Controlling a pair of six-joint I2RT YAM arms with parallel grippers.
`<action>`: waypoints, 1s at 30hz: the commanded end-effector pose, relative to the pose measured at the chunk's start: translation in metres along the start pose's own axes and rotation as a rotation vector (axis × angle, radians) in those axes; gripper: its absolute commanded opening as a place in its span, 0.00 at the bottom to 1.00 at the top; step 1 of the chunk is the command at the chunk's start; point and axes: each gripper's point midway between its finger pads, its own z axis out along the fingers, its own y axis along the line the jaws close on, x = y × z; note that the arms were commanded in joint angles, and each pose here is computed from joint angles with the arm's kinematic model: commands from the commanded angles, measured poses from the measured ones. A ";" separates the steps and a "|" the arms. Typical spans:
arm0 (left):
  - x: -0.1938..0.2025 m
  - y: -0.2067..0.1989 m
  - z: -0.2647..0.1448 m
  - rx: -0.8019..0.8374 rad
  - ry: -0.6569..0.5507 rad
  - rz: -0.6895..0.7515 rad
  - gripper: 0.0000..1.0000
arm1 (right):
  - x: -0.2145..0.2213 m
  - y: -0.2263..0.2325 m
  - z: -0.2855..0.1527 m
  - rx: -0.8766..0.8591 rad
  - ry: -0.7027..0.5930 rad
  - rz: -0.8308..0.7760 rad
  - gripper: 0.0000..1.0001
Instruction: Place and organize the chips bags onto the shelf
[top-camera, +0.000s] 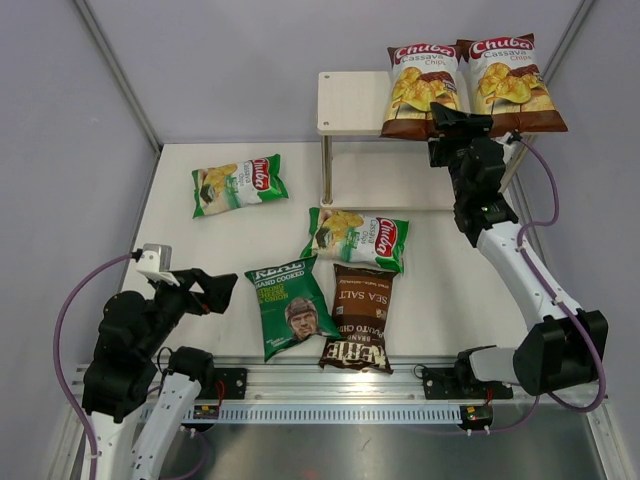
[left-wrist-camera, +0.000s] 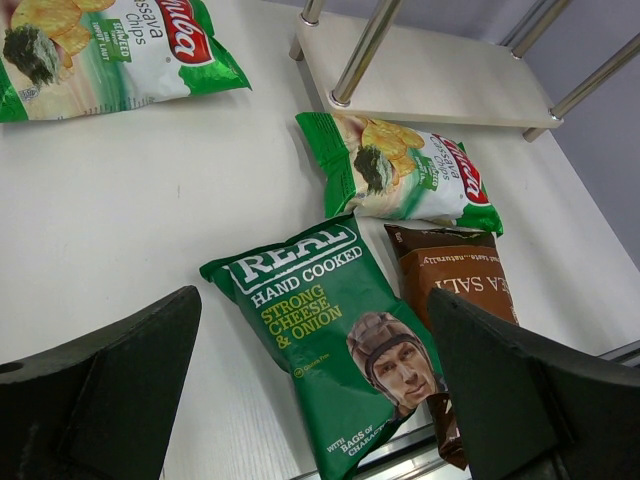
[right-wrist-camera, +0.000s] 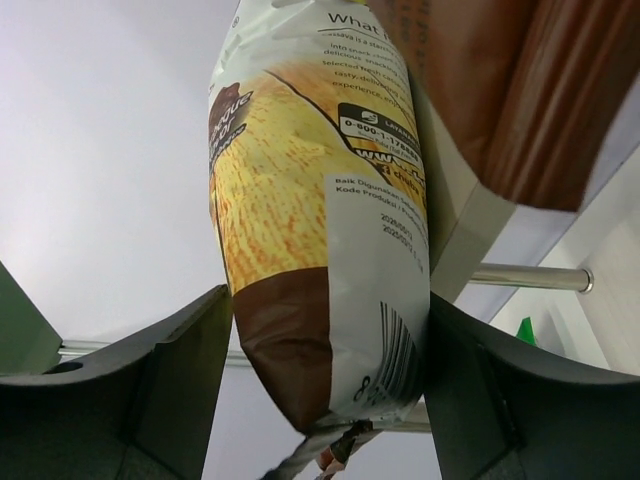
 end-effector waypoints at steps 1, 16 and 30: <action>-0.012 -0.010 -0.001 0.048 -0.047 0.008 0.99 | -0.006 -0.001 -0.012 0.035 -0.005 0.010 0.78; -0.011 -0.009 -0.001 0.045 -0.042 0.006 0.99 | -0.014 -0.002 -0.039 0.042 -0.020 0.073 0.46; -0.011 -0.009 -0.002 0.044 -0.049 0.005 0.99 | -0.010 0.002 -0.018 0.041 -0.012 0.087 0.28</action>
